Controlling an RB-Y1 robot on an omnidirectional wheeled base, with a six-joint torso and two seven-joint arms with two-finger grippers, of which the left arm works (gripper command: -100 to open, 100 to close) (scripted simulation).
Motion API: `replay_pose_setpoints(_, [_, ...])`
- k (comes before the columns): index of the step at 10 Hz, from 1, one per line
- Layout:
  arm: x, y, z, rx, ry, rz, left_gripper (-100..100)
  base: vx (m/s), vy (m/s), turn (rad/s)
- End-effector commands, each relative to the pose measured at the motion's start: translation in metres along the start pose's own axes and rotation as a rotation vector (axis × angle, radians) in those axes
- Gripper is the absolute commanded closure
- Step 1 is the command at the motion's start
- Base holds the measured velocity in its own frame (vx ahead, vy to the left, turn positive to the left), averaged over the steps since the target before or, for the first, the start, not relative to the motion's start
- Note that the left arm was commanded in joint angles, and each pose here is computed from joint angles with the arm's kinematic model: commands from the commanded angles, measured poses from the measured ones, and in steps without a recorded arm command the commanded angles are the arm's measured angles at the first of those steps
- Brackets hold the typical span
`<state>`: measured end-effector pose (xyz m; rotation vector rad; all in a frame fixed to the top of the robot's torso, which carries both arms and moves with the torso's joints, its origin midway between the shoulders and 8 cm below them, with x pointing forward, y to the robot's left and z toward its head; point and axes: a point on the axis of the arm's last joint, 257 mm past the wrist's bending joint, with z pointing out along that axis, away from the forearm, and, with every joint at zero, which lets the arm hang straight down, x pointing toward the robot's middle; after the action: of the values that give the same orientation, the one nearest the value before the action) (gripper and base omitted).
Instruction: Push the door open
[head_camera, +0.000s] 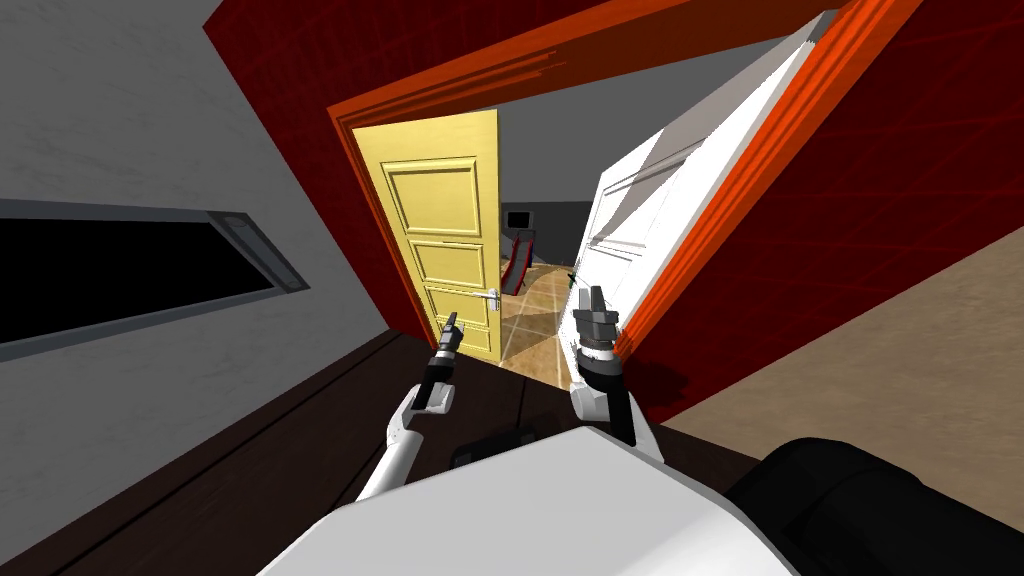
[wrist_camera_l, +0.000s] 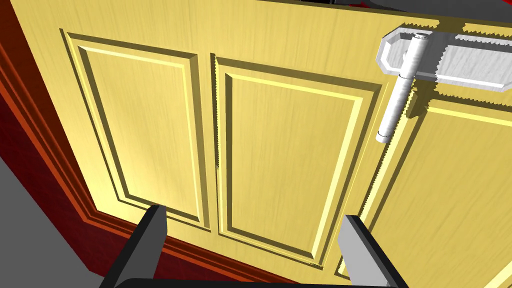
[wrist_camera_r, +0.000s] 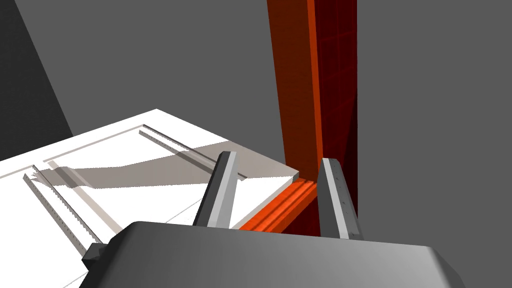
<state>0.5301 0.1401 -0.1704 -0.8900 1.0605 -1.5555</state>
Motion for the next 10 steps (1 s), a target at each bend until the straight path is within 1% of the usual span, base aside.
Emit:
replay_pose_setpoints(1, [0.003,0.014,0.0009,-0.025,0.007,-0.002,-100,0.068,0.065,-0.01])
replay_pose_setpoints(2, [0.003,0.014,0.0007,-0.026,0.007,-0.002,-100,0.021,0.031,0.003])
replay_pose_setpoints(4, [0.015,0.031,0.0083,-0.061,0.032,-0.007,-100,0.041,0.051,-0.021])
replay_pose_setpoints(5, [0.014,0.033,0.0074,-0.066,0.032,-0.007,-100,0.049,0.06,-0.019])
replay_pose_setpoints(6, [0.02,0.042,0.0105,-0.085,0.045,-0.009,-100,0.047,0.056,-0.018])
replay_pose_setpoints(7, [0.027,0.047,0.0151,-0.095,0.058,-0.01,-100,0.08,0.068,-0.025])
replay_pose_setpoints(8, [0.032,0.056,0.0171,-0.116,0.07,-0.012,-100,0.107,0.079,-0.032])
replay_pose_setpoints(9, [0.039,0.062,0.0207,-0.129,0.082,-0.013,-100,0.105,0.099,-0.024])
replay_pose_setpoints(10, [0.038,0.067,0.0181,-0.141,0.081,-0.012,-100,0.059,0.069,-0.013])
